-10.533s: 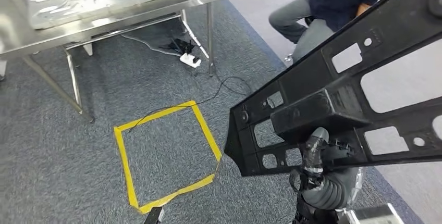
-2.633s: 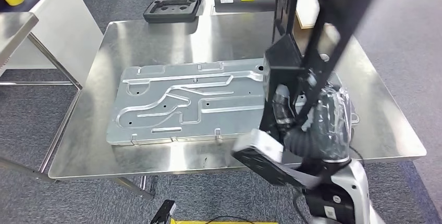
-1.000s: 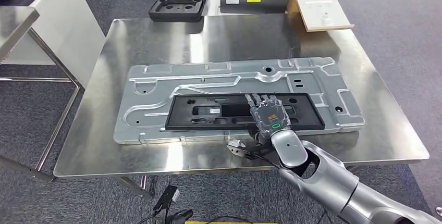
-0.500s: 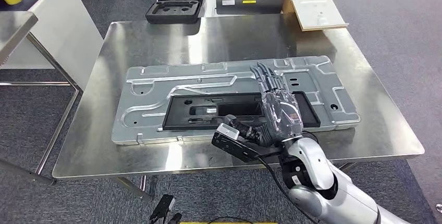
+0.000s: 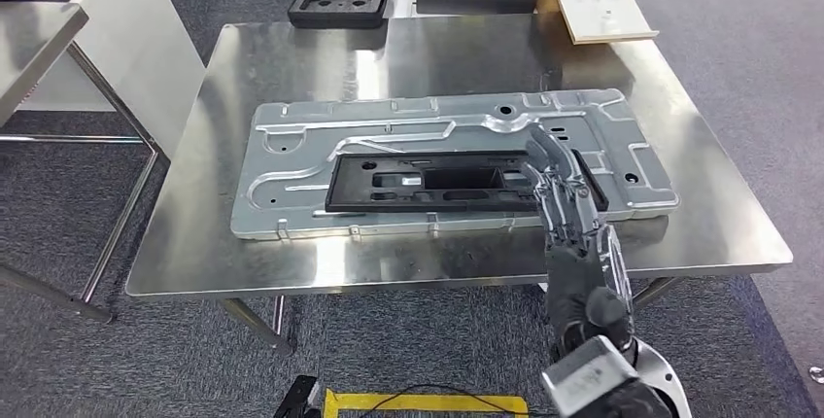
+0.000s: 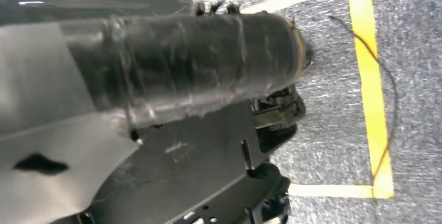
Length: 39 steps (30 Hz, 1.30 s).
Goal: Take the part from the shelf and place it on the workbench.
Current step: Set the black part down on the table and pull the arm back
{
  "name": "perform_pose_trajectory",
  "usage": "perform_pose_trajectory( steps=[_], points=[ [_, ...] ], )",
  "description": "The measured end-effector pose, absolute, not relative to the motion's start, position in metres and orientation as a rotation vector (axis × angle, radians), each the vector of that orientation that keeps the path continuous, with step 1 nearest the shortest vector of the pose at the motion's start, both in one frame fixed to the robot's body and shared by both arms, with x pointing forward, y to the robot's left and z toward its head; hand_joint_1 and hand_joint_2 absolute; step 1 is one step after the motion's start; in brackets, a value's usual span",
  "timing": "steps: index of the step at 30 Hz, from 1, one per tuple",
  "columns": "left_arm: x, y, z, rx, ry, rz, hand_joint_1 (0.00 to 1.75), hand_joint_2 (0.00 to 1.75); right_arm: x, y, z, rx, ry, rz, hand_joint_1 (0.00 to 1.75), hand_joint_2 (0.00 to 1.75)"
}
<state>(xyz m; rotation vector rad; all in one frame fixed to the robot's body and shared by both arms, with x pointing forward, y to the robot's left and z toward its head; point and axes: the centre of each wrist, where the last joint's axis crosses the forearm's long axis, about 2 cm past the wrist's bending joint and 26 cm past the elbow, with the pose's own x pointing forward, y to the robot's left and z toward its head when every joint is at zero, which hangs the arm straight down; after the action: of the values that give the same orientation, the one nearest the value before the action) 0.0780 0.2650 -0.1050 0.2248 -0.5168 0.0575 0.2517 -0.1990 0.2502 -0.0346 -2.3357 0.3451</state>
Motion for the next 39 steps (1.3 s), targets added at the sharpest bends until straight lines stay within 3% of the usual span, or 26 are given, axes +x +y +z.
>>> perform_pose_trajectory(
  steps=[11, 22, 28, 34, 39],
  points=[
    [0.075, 0.272, -0.106, 0.24, -0.478, 0.061, 0.0, 0.0, 0.221, -0.184, 0.232, 0.261, -2.339, 0.122, 0.0, 0.0],
    [0.074, 0.275, -0.106, 0.246, -0.46, 0.084, 0.0, 0.0, 0.209, -0.199, 0.199, 0.145, -2.182, -0.091, 0.0, 0.0],
    [0.073, 0.272, -0.106, 0.242, -0.452, 0.106, 0.0, 0.0, 0.208, -0.222, 0.118, 0.309, -1.759, -0.158, 0.0, 0.0],
    [0.074, 0.27, -0.106, 0.241, -0.444, 0.119, 0.0, 0.0, 0.2, -0.254, 0.031, 0.184, -1.506, -0.235, 0.0, 0.0],
    [0.072, 0.268, -0.106, 0.24, -0.435, 0.122, 0.0, 0.0, 0.183, -0.274, -0.011, 0.077, -1.34, -0.252, 0.0, 0.0]
  ],
)
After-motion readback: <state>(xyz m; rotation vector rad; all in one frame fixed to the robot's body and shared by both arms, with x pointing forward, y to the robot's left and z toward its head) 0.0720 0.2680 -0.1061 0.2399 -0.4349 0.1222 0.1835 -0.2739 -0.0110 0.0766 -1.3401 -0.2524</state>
